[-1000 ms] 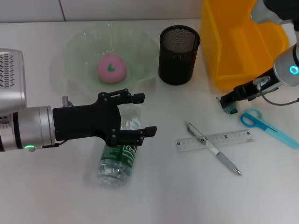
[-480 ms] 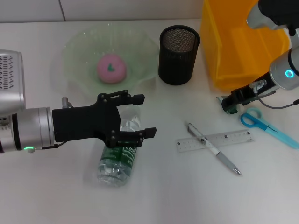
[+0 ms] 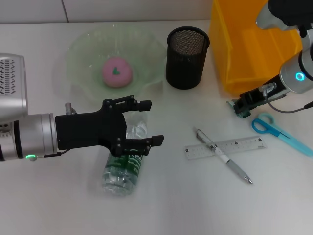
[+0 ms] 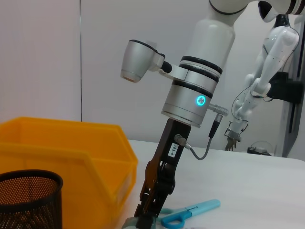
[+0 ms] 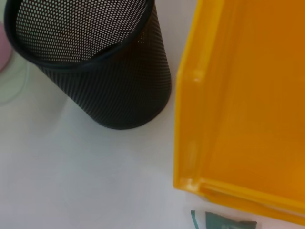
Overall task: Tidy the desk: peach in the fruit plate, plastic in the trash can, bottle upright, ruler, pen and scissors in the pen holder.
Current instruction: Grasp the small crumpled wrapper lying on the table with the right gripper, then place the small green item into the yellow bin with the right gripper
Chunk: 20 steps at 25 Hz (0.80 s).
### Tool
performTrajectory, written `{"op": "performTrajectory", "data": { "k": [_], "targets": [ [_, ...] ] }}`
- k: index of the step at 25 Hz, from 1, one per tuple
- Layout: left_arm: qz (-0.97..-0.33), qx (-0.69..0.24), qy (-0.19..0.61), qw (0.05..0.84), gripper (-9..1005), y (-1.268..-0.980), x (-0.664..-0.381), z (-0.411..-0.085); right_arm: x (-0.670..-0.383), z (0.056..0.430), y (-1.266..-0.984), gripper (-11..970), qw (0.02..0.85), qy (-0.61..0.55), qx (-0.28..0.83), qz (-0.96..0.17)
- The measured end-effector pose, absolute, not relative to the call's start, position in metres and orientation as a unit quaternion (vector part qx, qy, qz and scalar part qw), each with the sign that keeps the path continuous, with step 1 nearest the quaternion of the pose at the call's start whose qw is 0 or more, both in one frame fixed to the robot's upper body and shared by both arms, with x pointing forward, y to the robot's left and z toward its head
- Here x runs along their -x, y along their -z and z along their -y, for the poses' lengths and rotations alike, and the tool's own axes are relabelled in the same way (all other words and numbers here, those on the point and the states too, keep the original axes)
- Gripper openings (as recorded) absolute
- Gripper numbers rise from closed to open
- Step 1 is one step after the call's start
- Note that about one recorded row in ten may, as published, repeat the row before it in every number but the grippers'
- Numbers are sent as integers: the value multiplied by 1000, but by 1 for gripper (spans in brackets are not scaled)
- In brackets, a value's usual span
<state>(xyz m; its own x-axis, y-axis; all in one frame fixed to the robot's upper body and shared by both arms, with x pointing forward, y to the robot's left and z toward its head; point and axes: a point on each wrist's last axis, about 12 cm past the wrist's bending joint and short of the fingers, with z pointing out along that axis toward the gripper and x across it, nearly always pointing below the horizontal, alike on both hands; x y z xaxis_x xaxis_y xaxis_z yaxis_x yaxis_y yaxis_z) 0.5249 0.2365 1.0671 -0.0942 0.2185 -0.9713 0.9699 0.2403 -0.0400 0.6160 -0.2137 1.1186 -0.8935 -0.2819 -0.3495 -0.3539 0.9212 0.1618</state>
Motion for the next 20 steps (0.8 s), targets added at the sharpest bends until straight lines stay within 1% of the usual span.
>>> {"op": "performTrajectory", "data": {
  "k": [5,16,20],
  "targets": [
    [-627,-474,393,478,861,-1067,-525,-237,-615,214,-1118,326,162,-114,164,-966],
    [-627,-474,393,478,861,-1067,-525,-237,-611,219,-1123,324,171,-118,161,-965],
    [-627,-475,392,478,861,-1067,-525,-237,-607,221,-1130,324,177,-126,162,-962]
  ]
}}
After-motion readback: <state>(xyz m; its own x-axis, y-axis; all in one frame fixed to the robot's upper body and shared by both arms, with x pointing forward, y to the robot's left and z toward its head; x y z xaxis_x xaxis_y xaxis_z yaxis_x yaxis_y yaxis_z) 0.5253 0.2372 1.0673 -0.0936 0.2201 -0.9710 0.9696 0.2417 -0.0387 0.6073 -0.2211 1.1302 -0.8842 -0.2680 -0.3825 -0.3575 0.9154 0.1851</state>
